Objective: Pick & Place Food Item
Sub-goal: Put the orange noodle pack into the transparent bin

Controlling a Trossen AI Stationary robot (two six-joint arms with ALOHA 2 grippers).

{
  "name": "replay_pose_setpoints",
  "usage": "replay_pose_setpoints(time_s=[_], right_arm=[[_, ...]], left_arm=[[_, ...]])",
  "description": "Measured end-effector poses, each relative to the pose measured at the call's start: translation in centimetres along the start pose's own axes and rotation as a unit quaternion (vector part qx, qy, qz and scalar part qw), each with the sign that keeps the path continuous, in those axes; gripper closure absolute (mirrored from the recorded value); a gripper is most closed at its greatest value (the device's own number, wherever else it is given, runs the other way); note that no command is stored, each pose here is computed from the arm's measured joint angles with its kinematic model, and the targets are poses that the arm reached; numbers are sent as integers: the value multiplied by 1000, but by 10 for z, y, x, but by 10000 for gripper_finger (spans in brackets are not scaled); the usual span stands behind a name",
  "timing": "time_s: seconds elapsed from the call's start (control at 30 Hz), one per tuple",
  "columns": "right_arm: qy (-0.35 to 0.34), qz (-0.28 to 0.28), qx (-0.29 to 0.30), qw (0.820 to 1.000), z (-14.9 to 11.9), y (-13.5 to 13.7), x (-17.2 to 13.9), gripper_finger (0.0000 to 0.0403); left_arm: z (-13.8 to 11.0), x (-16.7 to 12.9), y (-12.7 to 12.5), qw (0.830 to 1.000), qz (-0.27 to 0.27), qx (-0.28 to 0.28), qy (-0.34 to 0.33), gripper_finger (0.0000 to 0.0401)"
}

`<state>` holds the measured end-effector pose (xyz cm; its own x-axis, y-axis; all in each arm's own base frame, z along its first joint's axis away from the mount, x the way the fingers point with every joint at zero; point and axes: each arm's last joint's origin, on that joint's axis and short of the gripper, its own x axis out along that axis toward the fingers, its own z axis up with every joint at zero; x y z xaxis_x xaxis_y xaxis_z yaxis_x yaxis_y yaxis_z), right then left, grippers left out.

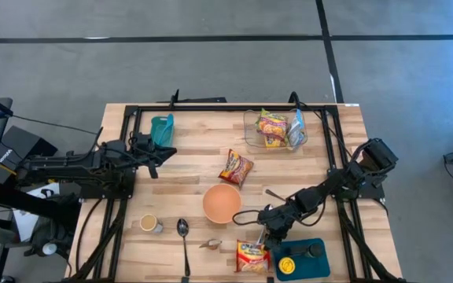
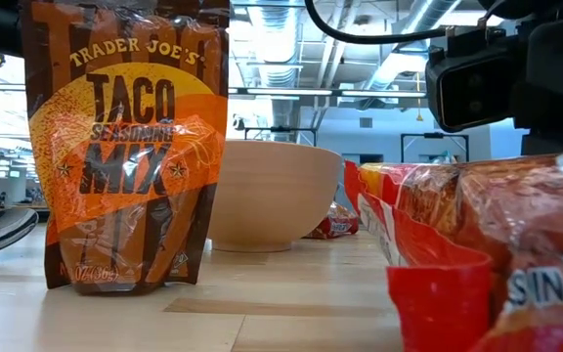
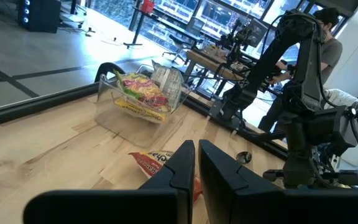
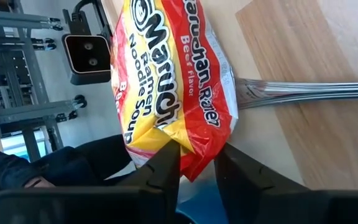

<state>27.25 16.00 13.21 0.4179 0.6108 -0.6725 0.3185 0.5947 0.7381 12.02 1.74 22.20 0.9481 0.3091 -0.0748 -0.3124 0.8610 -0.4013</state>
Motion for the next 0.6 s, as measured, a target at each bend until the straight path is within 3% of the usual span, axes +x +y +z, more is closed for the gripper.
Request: replay_pose_setpoints(time_s=[0.33,0.6], right_arm=[[-2,1,-9,1000,0,0,0,346],[-3,3,-14,1000,0,1,0,396]], left_arm=[[0,0,0,1000,0,0,0,385],[0,0,0,1000,0,0,0,385]])
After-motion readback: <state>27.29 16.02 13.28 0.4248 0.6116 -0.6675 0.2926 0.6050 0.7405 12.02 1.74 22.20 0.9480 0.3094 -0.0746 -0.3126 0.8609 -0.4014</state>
